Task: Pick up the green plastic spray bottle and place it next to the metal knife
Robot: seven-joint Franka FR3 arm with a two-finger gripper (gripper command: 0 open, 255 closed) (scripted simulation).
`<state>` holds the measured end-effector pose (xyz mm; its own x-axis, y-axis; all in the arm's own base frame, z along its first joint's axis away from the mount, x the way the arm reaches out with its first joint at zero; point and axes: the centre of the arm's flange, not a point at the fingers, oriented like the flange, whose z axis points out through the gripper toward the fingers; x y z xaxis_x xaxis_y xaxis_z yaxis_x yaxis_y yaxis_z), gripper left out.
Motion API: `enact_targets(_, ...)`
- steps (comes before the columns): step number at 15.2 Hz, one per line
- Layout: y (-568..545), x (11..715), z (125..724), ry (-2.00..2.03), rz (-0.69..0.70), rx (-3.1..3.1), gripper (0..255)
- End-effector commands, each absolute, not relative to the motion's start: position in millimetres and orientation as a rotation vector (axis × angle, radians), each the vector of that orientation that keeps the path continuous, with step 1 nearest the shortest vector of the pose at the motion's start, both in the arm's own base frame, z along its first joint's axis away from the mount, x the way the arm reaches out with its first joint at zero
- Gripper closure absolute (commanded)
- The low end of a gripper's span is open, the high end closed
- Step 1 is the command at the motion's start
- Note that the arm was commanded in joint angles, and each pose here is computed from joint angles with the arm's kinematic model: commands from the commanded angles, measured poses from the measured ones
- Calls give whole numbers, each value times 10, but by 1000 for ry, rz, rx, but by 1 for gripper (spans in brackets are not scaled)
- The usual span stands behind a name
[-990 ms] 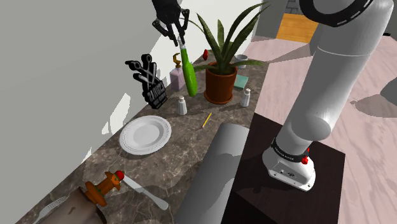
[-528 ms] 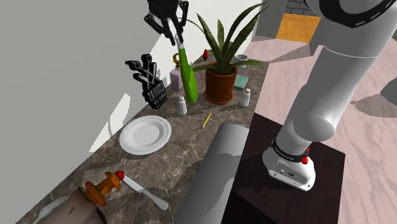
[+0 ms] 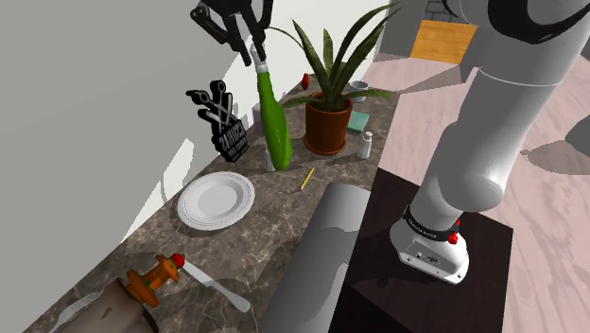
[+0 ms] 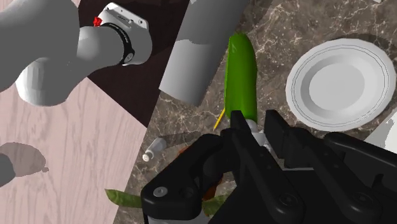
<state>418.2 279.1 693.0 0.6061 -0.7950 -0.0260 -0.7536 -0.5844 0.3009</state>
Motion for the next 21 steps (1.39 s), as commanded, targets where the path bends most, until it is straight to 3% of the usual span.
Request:
enact_targets(1, 2982, 4011, 7045, -1270, -230, 2573, 255)
enact_targets(9, 3801, 3374, 7466, -1270, -230, 2573, 255)
enact_targets(21, 3801, 3374, 6832, -1270, -230, 2573, 255)
